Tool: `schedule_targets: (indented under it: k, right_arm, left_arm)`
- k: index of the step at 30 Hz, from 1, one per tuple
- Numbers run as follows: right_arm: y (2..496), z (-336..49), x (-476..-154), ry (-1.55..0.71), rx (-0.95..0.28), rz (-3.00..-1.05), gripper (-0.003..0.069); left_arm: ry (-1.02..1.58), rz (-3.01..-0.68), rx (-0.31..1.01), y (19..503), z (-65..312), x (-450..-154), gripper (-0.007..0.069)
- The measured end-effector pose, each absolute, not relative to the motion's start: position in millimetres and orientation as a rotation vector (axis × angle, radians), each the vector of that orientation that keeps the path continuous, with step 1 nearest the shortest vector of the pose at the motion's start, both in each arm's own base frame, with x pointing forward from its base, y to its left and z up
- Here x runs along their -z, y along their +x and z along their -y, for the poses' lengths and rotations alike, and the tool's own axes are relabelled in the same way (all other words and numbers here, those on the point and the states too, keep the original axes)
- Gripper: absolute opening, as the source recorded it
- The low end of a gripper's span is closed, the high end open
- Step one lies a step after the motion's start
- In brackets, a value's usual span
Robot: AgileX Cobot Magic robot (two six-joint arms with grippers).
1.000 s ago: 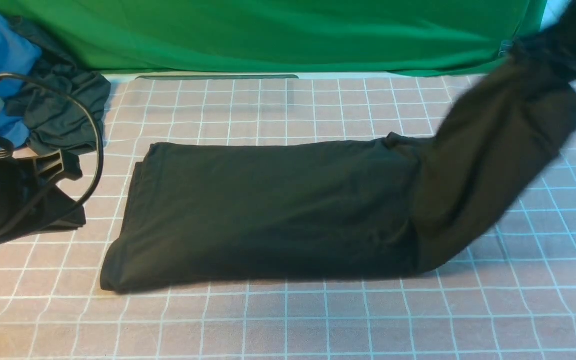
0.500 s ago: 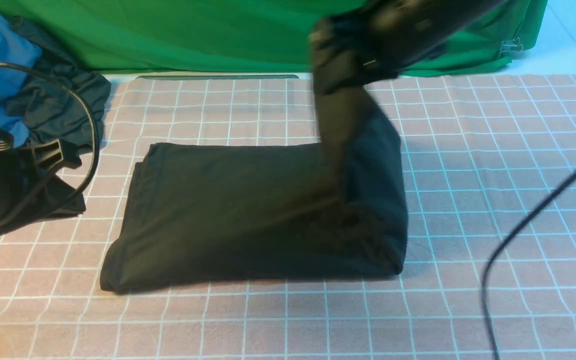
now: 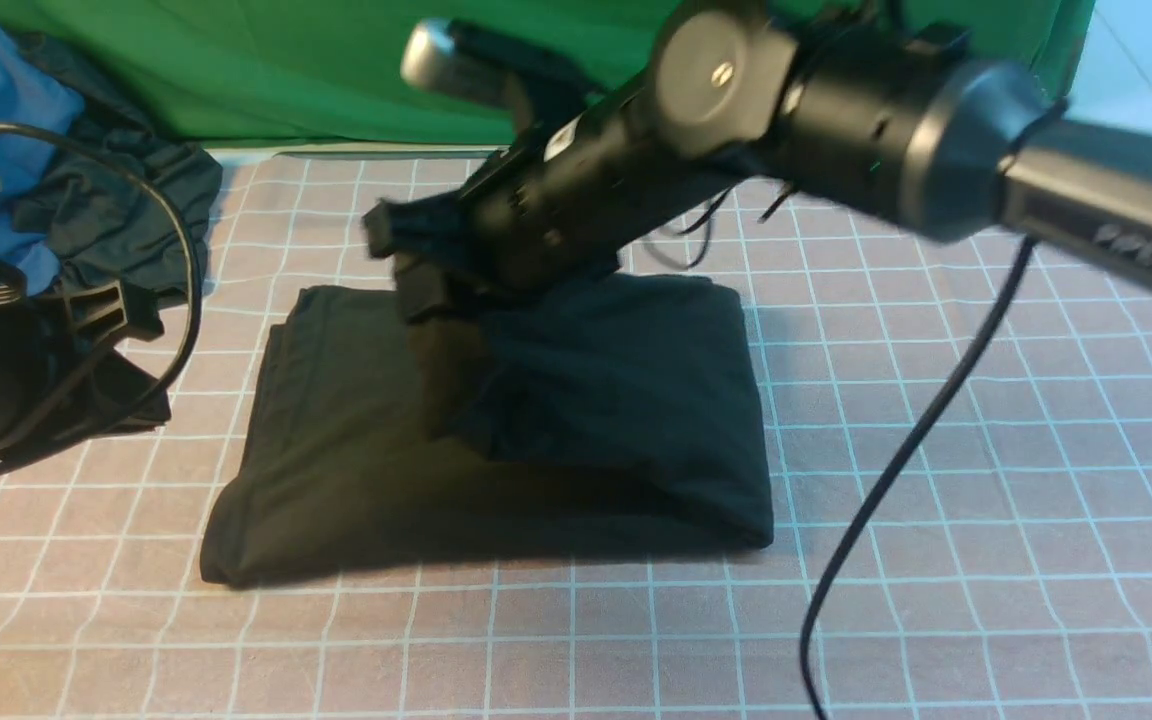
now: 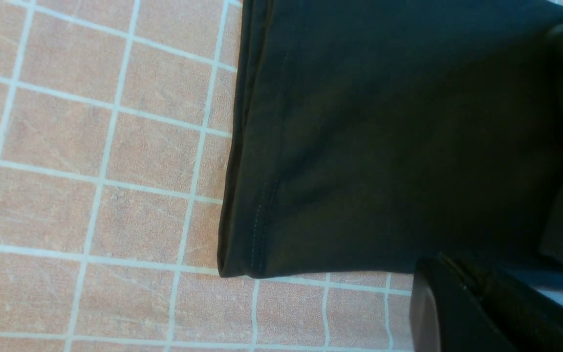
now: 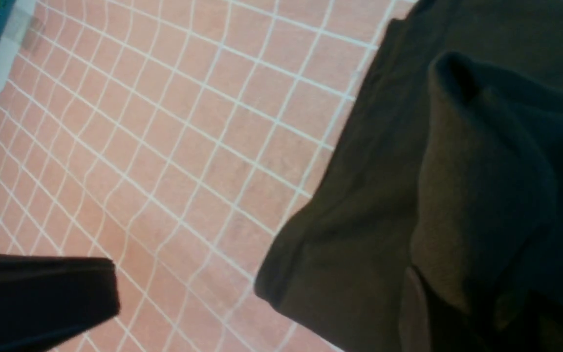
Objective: Fold a long-sleeved shirt over a pink coffee tablecloth.
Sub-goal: 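Fold the right end of the dark garment over onto its left end with the right gripper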
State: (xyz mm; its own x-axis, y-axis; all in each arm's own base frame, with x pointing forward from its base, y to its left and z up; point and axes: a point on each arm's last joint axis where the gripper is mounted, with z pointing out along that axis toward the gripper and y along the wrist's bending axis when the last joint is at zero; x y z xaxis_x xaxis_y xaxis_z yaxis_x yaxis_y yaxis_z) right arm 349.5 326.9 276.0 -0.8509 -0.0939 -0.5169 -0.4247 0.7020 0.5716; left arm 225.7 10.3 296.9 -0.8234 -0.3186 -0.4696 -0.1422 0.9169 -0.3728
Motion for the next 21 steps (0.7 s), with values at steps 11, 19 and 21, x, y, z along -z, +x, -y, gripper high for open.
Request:
schedule_targets:
  k: [11, 19, 21]
  right_arm:
    - [342.6, -347.3, -280.4, -0.407, -1.051, -2.382, 0.0129]
    - [351.7, -361.6, -246.3, -0.323, -1.072, -2.406, 0.0137]
    - [353.2, -365.5, -240.0, -0.301, -1.072, -2.394, 0.0159]
  left_arm:
    - [-0.33, -2.531, 0.439, 226.0, -10.3, -297.0, 0.0013]
    - [-0.33, -2.529, 0.439, 226.2, -10.3, -297.2, 0.0013]
    - [-0.33, -2.529, 0.439, 226.2, -10.3, -297.2, 0.0013]
